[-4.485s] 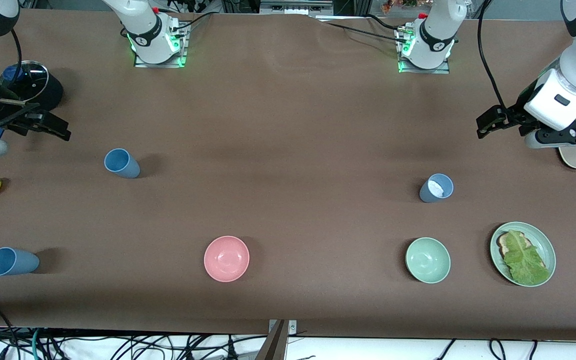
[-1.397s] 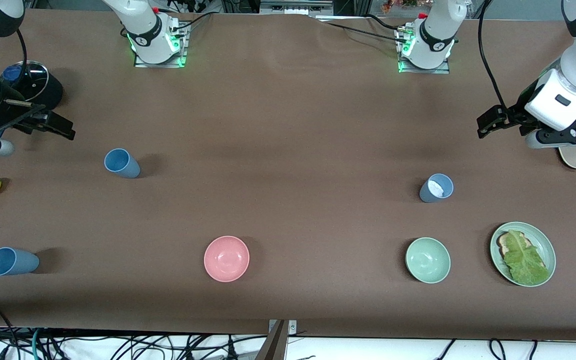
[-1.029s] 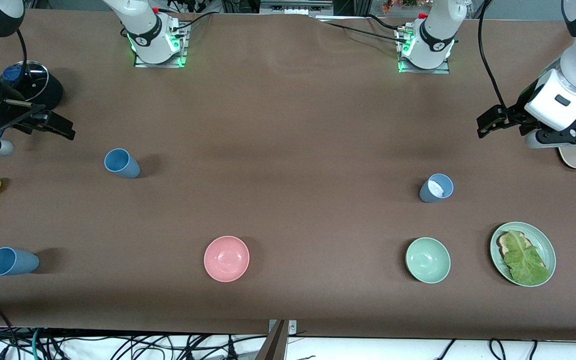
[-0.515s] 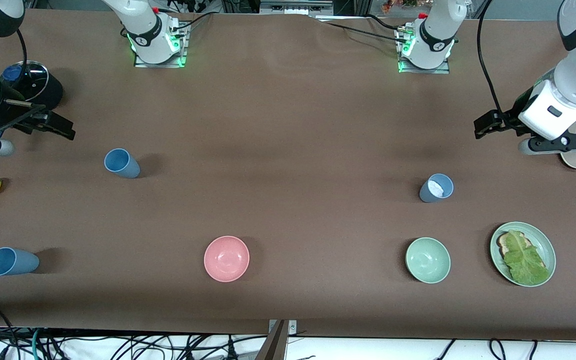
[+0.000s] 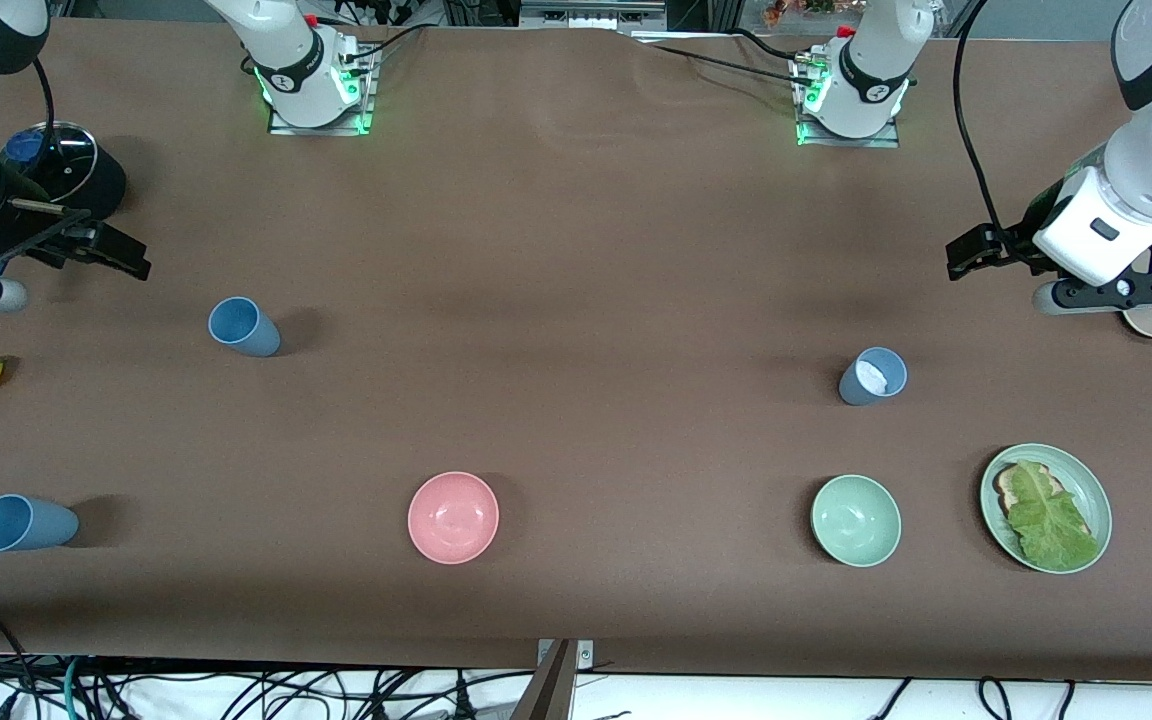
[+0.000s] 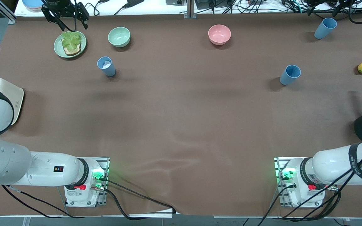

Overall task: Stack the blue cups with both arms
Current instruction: 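Lower the left gripper onto the blue cup beside the green bowl and grasp it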

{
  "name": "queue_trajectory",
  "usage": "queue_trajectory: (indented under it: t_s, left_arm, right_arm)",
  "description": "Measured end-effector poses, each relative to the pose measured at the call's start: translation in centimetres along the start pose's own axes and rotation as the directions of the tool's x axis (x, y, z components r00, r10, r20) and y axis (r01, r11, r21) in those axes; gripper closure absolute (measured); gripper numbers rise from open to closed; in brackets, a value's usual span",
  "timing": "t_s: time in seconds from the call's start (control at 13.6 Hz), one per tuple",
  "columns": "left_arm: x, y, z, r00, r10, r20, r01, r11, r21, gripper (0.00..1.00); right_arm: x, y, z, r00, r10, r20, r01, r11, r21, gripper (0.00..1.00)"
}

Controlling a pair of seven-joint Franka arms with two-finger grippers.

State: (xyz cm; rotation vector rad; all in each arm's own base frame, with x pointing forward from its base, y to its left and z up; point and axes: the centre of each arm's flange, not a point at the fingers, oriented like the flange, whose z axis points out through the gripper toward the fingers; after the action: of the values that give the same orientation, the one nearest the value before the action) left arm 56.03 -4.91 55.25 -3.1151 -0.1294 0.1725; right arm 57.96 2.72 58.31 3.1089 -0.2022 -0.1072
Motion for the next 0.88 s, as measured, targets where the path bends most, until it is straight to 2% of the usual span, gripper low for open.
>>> queue_trajectory:
  t_s: [0.37, 0.88]
  left_arm:
    - [1.2, 0.0, 1.6, 1.0, 0.002, 0.001, -0.002, 1.0, -0.002, 0.0]
    - [6.7, 0.6, 10.6, 0.989, 0.14, -0.049, -0.141, 0.99, -0.012, 0.0]
  right_arm:
    - [0.0, 0.0, 0.0, 1.0, 0.0, 0.001, 0.0, 1.0, 0.0, 0.0]
    - [0.0, 0.0, 0.1, 1.0, 0.001, 0.003, -0.001, 1.0, 0.0, 0.0]
